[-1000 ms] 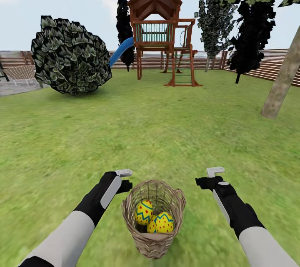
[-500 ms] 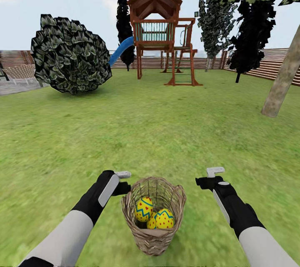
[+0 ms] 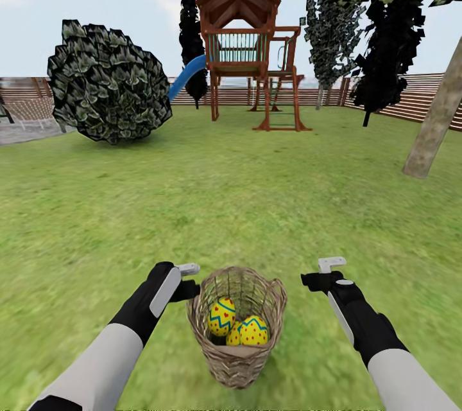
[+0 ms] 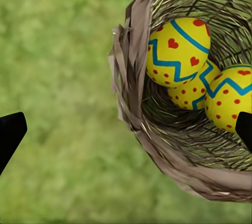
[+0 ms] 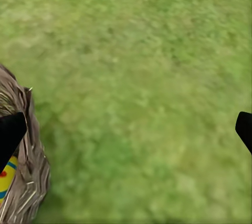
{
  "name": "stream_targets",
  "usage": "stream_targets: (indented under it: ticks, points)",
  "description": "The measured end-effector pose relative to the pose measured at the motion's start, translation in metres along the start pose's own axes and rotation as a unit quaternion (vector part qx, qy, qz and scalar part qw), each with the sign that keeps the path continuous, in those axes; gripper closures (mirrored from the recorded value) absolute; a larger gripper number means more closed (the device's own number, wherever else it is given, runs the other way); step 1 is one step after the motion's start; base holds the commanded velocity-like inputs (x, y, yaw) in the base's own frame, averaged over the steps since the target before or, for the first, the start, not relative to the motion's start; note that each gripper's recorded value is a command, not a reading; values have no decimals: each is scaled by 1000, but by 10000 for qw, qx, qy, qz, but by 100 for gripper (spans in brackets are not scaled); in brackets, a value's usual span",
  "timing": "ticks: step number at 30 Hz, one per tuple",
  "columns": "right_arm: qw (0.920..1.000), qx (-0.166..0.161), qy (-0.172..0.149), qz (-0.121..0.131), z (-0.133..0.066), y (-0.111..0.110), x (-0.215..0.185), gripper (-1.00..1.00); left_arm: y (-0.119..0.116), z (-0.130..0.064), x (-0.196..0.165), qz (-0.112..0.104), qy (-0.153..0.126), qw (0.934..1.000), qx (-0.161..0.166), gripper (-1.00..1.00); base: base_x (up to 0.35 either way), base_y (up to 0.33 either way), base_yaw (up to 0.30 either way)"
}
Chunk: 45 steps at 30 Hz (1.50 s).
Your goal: Take the three Easter eggs out of the wicker basket on the lawn in the garden, then place them on the lawn next to a single tree (choose any tree) so that all three eggs are next to the same tree and none are left in the basket.
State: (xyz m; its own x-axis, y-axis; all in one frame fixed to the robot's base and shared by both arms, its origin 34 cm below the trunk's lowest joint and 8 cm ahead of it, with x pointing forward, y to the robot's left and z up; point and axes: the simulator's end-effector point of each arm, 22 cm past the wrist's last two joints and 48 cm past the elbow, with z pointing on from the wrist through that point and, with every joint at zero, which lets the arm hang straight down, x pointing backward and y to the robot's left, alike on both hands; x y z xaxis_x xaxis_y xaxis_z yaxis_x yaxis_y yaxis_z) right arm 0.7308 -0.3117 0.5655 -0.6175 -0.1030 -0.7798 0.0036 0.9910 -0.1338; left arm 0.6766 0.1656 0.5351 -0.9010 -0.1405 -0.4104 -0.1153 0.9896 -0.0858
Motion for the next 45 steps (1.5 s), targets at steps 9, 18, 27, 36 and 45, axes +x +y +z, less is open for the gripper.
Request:
stream_targets:
  ticks: [9,18,27,36,45]
  points:
    - [10000,0,-2,0,8,3,18,-100,2,16,12,1,-6,10000,0,-100,0,0,0]
    - [10000,3,-3,-6,12,4,26,-100,3,22,16,20,-21,10000,-16,-100,0,0,0]
    - [10000,13,-7,-15,12,2,25,-100,5,24,20,30,24,10000,-42,-100,262,0,0]
    - [10000,14,-3,-16,12,2,26,-100,4,23,17,38,-16,10000,-34,-100,160,0,0]
    - [10000,22,-3,-22,20,4,42,-100,7,38,29,24,5,10000,-34,-100,2,0,0]
